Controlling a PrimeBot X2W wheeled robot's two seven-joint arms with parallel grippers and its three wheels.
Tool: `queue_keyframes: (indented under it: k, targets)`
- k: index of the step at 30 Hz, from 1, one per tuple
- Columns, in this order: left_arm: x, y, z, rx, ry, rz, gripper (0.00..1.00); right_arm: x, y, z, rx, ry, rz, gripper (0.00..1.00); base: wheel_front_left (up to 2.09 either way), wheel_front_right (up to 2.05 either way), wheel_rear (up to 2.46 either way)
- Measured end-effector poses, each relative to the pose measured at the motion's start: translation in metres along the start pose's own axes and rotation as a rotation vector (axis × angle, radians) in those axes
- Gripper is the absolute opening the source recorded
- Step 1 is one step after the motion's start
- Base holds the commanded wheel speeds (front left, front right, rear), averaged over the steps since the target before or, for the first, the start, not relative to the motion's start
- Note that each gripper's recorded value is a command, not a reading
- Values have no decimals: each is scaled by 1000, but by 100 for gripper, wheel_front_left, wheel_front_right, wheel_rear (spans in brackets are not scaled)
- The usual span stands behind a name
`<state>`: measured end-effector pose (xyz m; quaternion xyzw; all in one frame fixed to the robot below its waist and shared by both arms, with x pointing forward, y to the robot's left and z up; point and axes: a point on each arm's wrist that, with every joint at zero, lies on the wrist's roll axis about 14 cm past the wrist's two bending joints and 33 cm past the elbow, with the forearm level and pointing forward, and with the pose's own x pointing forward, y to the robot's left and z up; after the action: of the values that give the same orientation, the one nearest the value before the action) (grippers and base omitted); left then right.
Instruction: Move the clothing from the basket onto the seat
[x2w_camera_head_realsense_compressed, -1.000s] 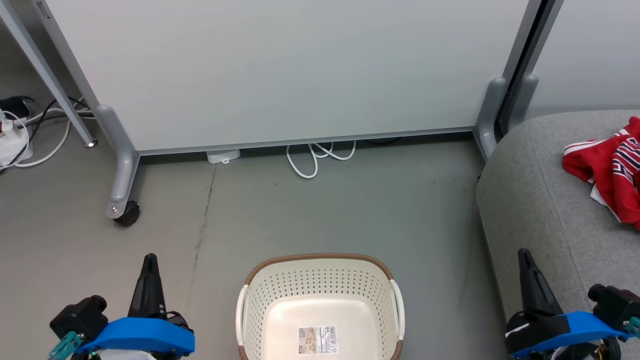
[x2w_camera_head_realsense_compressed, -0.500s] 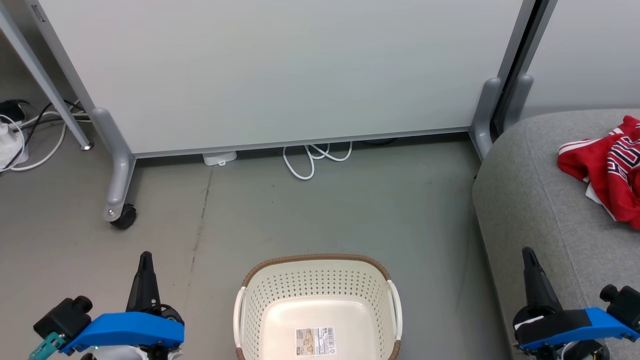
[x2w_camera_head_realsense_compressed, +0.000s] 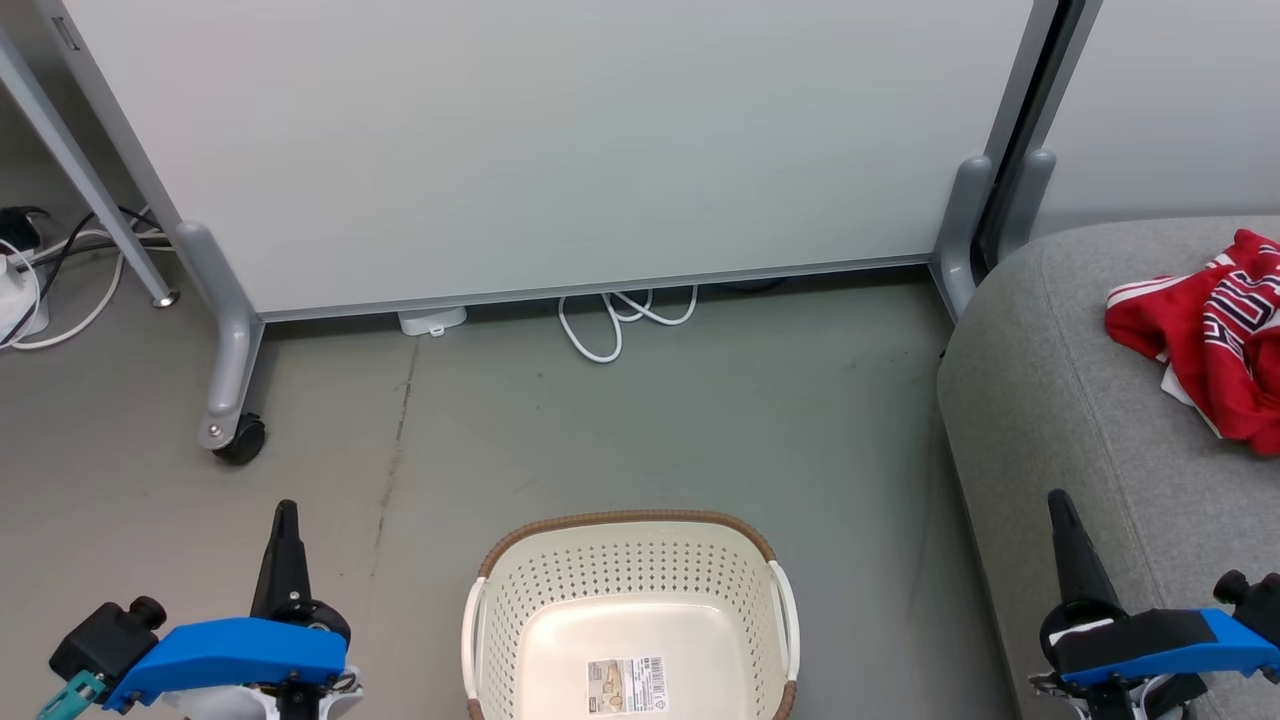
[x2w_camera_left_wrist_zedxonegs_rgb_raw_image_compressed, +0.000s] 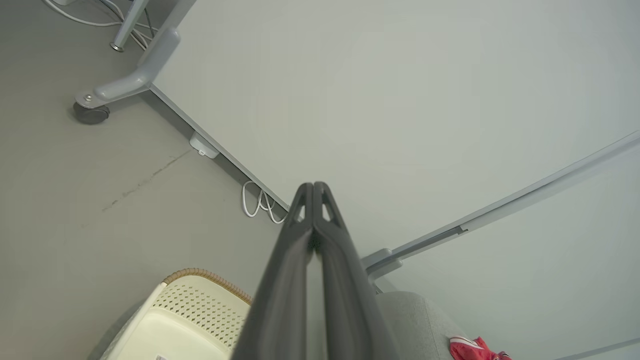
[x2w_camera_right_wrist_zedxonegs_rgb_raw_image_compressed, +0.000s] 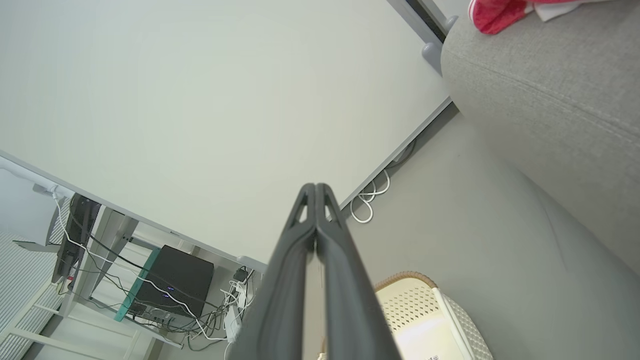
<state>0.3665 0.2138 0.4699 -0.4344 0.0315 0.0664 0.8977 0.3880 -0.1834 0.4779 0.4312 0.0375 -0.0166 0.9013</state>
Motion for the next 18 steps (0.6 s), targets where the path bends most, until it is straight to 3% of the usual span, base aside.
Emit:
queue_keyframes:
  k: [18]
  targets:
    - [5, -7, 3, -203, 9, -19, 0, 0, 1, 7, 204, -5, 2, 0, 0, 0, 0]
